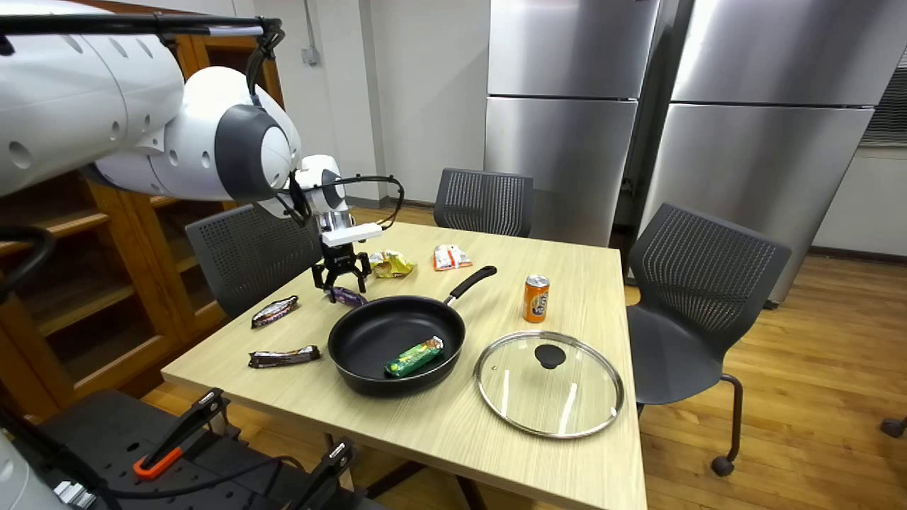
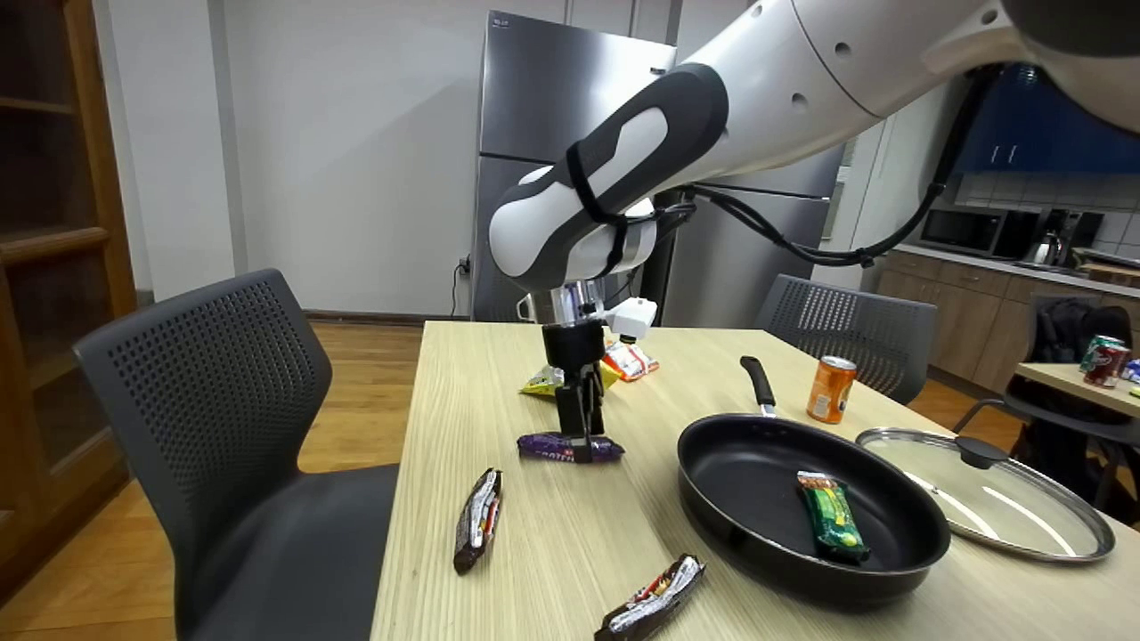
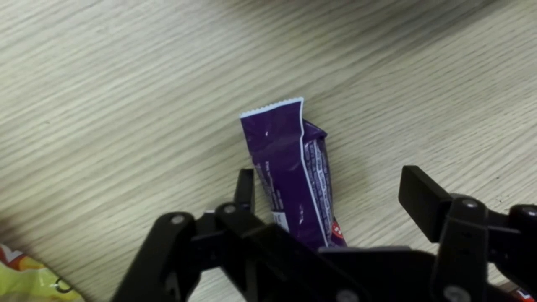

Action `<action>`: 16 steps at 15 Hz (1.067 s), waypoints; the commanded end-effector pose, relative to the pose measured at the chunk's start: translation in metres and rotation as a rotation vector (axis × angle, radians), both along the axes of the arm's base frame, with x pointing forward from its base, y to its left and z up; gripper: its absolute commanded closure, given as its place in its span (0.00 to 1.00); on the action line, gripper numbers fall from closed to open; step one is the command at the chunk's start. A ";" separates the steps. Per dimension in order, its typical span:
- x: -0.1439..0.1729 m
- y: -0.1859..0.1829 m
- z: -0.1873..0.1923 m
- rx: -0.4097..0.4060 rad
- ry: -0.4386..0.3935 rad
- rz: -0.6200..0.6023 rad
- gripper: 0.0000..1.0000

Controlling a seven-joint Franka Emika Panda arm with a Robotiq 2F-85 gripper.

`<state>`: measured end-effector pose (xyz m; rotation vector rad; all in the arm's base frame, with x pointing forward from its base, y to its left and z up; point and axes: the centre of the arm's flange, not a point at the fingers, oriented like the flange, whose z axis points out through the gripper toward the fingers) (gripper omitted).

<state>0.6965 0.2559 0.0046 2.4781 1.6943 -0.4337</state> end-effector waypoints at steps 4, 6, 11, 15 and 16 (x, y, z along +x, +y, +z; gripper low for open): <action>0.037 0.014 -0.011 -0.006 0.024 0.026 0.66; 0.036 0.014 -0.011 -0.006 0.024 0.027 0.82; 0.035 0.012 -0.010 -0.007 0.022 0.023 0.97; 0.031 0.015 -0.001 -0.010 0.008 0.035 0.96; 0.030 0.015 0.003 -0.010 0.005 0.038 0.97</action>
